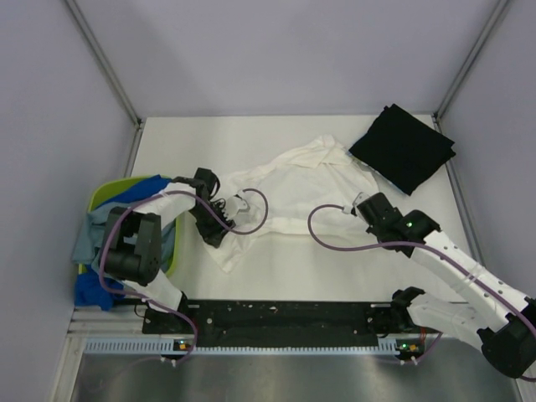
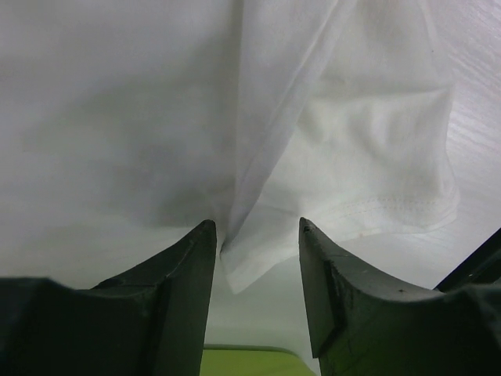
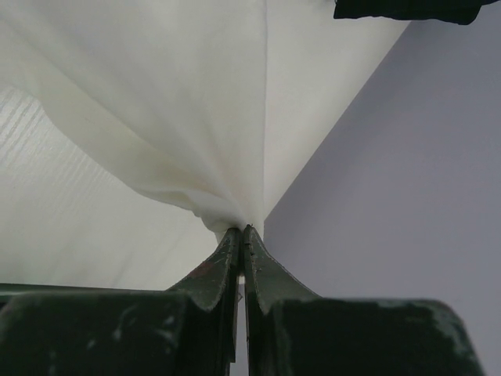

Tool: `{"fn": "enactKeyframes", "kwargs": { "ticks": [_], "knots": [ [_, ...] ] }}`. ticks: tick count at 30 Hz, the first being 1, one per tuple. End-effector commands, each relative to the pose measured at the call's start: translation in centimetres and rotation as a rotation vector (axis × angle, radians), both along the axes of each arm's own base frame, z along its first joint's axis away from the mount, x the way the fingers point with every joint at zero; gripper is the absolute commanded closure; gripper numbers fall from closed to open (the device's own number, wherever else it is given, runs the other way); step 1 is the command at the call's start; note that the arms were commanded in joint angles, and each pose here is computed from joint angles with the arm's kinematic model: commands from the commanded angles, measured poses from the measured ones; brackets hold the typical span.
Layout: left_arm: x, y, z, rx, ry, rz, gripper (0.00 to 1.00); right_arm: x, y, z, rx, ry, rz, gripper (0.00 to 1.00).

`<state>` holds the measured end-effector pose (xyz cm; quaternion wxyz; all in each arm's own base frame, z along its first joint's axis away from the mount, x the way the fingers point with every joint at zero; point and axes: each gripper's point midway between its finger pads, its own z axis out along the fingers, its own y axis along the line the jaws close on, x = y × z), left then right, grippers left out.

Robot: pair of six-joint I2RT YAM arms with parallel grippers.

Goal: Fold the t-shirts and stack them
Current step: Flatten out the tshirt

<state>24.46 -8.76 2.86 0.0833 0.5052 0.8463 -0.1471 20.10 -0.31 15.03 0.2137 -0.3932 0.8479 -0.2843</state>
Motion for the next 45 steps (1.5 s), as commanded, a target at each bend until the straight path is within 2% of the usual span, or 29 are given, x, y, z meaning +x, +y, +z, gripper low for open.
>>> {"fn": "enactKeyframes", "kwargs": {
  "ticks": [1, 2, 3, 4, 6, 9, 14, 19, 21, 24, 26, 29, 32, 34, 36, 38, 41, 43, 45],
  "knots": [
    [0.6, 0.2, -0.8, 0.017, -0.031, -0.007, 0.50, 0.7, 0.3, 2.0, 0.043, -0.066, -0.006, 1.00],
    [0.8, 0.3, -0.9, 0.020, -0.035, -0.001, 0.53, 0.7, 0.4, 2.0, 0.052, -0.067, -0.006, 1.00],
    [1.0, 0.2, -0.9, 0.023, -0.035, 0.003, 0.62, 0.7, 0.5, 2.1, 0.059, -0.072, -0.005, 1.00],
    [1.1, 0.2, -0.8, 0.025, -0.031, 0.009, 0.73, 0.7, 0.5, 2.2, 0.065, -0.076, -0.006, 1.00],
    [1.1, 0.2, -0.3, 0.027, -0.021, 0.021, 1.00, 0.6, 0.4, 2.4, 0.072, -0.090, -0.010, 1.00],
    [1.5, 0.9, 2.0, 0.052, -0.070, 0.054, 1.00, 0.7, 0.5, 3.4, 0.109, -0.136, -0.025, 1.00],
    [4.1, 4.2, 10.7, 0.098, -0.350, 0.247, 1.00, 1.1, 0.9, 8.2, 0.236, -0.289, -0.056, 1.00],
    [1.7, 7.3, 19.2, 0.157, -0.599, 0.351, 1.00, -0.5, 0.9, 13.4, 0.417, -0.400, -0.091, 1.00],
    [0.7, 8.2, 20.6, 0.175, -0.597, 0.395, 1.00, -0.8, 1.9, 14.3, 0.506, -0.408, -0.086, 1.00],
    [2.6, 9.1, 22.1, 0.218, -0.654, 0.441, 1.00, 2.5, 6.1, 16.2, 0.659, -0.476, 0.013, 1.00],
    [6.2, 9.6, 24.0, 0.242, -0.759, 0.484, 1.00, 5.8, 9.6, 17.9, 0.729, -0.526, 0.117, 1.00],
    [13.2, 9.9, 28.9, 0.238, -0.957, 0.563, 1.00, 12.9, 11.4, 22.0, 0.734, -0.708, 0.139, 1.00],
    [19.3, 10.2, 35.1, 0.226, -1.151, 0.642, 1.00, 20.9, 9.9, 27.5, 0.780, -0.874, 0.065, 1.00],
    [22.6, 10.9, 39.7, 0.233, -1.296, 0.709, 1.00, 25.8, 8.8, 30.6, 0.748, -0.974, 0.013, 1.00],
    [24.5, 12.1, 44.9, 0.240, -1.469, 0.799, 1.00, 28.7, 7.8, 34.8, 0.725, -1.092, -0.005, 1.00],
    [24.8, 13.1, 49.9, 0.235, -1.613, 0.858, 1.00, 29.1, 7.1, 39.9, 0.719, -1.203, 0.019, 1.00],
    [24.5, 13.5, 53.6, 0.246, -1.712, 0.850, 1.00, 26.4, 5.7, 47.7, 0.679, -1.382, 0.084, 1.00],
    [24.3, 13.5, 54.4, 0.264, -1.745, 0.822, 1.00, 24.7, 5.1, 50.0, 0.624, -1.427, 0.129, 1.00],
    [23.8, 13.3, 54.7, 0.268, -1.752, 0.780, 1.00, 23.4, 4.4, 50.2, 0.545, -1.419, 0.141, 1.00]
  ]
}}
